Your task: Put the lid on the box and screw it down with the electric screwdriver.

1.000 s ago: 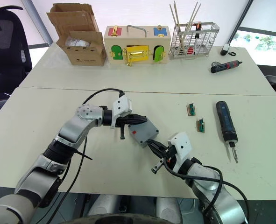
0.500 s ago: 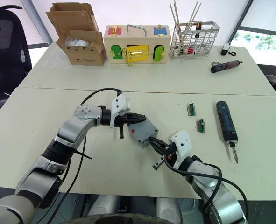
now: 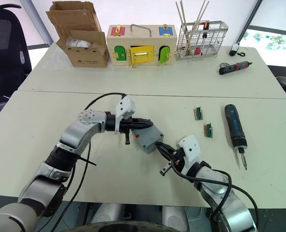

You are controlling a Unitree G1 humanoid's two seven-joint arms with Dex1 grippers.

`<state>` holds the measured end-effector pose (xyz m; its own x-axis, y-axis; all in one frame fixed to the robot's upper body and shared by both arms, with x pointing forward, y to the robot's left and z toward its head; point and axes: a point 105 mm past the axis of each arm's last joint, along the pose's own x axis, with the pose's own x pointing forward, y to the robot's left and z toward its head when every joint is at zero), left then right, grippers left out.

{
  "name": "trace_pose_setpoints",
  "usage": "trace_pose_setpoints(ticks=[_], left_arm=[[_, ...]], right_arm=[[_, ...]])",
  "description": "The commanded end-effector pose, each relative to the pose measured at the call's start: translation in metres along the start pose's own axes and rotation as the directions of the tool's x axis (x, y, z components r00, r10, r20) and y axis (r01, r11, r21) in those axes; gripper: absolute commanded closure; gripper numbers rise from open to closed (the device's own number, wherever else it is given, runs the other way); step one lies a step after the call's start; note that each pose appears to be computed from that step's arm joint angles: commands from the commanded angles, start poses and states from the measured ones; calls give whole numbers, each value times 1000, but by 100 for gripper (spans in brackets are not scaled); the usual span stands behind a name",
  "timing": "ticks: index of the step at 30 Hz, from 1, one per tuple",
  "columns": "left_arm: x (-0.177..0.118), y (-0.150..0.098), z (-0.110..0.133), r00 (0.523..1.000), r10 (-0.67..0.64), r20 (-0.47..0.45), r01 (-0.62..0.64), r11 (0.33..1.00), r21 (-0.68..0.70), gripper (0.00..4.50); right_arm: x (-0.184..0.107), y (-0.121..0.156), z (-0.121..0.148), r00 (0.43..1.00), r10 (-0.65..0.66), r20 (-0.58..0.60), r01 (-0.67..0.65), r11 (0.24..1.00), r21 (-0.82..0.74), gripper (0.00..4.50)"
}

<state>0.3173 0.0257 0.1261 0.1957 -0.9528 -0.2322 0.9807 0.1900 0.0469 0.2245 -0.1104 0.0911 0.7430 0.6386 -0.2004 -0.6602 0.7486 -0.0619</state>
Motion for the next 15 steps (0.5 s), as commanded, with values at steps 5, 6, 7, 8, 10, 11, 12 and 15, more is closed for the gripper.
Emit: trace_pose_setpoints(ticks=[5, 6, 7, 8, 10, 11, 12, 15], left_arm=[[-22, 6, 36, 993, 22, 115, -18, 999, -35, 450], [-25, 8, 40, 991, 31, 127, -25, 999, -44, 450], [-29, 11, 45, 989, 42, 143, -34, 998, -54, 450], [-32, 14, 49, 987, 53, 154, -44, 997, -63, 450], [-37, 20, 51, 984, 83, 156, -72, 995, -75, 450], [-39, 23, 50, 983, 100, 152, -89, 993, -80, 450], [-42, 29, 44, 983, 130, 128, -121, 990, -78, 450], [-51, 41, 25, 979, 197, 51, -194, 979, -60, 450]], right_arm=[[-5, -3, 7, 1000, 1, 23, 0, 1000, -27, 445], [-5, -3, 7, 1000, 1, 22, -1, 1000, -28, 445], [-5, -3, 7, 1000, 2, 20, -2, 1000, -28, 445], [-6, -3, 7, 1000, 3, 20, -3, 1000, -28, 445], [-6, -2, 7, 1000, 4, 19, -3, 1000, -28, 445], [-6, -2, 7, 1000, 4, 19, -3, 1000, -28, 445], [-7, -2, 8, 1000, 4, 20, -3, 1000, -27, 445], [-9, -2, 9, 1000, 7, 21, -6, 1000, -25, 445]])
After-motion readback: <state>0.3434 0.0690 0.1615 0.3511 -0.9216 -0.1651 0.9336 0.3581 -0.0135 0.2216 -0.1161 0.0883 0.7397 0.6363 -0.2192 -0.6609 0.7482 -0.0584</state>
